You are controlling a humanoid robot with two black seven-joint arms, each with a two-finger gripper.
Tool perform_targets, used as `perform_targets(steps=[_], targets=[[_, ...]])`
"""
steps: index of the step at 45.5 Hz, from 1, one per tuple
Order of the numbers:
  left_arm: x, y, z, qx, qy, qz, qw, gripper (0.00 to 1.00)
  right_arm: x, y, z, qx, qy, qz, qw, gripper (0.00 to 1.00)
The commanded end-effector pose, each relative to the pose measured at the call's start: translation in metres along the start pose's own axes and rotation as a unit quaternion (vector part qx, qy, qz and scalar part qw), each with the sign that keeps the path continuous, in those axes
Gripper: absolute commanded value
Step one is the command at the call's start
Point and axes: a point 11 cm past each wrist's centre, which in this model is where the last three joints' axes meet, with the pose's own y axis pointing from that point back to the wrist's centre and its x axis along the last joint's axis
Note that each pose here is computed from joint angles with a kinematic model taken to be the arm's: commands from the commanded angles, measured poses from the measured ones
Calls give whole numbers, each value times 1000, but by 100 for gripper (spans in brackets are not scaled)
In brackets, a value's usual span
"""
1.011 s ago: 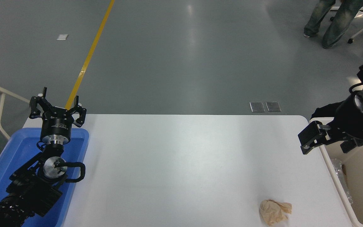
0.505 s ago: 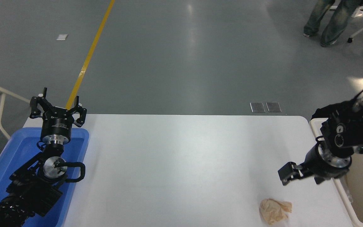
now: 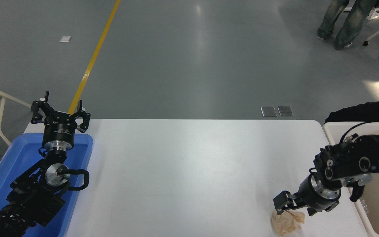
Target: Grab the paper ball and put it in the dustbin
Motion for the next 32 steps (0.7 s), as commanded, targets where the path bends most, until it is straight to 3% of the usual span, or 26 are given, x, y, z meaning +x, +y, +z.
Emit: perform_targets(steps=[1,16,19,22,25,27,32], targets=[[0,0,0,0,0,0,1000,99,-1,-21,-2,1,0,11,1000,100],[0,0,0,2,-1,0,1000,99,4,-25,5,-9,16,27,999,97],[0,0,0,1,-1,0,1000,99,3,-25,5,-8,15,27,999,85],[0,0,0,1,-1,0,1000,99,2,-27,4,-7,15,24,1000,80],[0,0,0,1,-1,0,1000,99,0,-28,4,-6,15,22,1000,58],[0,0,0,0,0,0,1000,99,-2,-30,3,-4,16,20,1000,50],[0,0,0,0,0,0,1000,99,-8,-37,-3,-1,24,10,1000,40]])
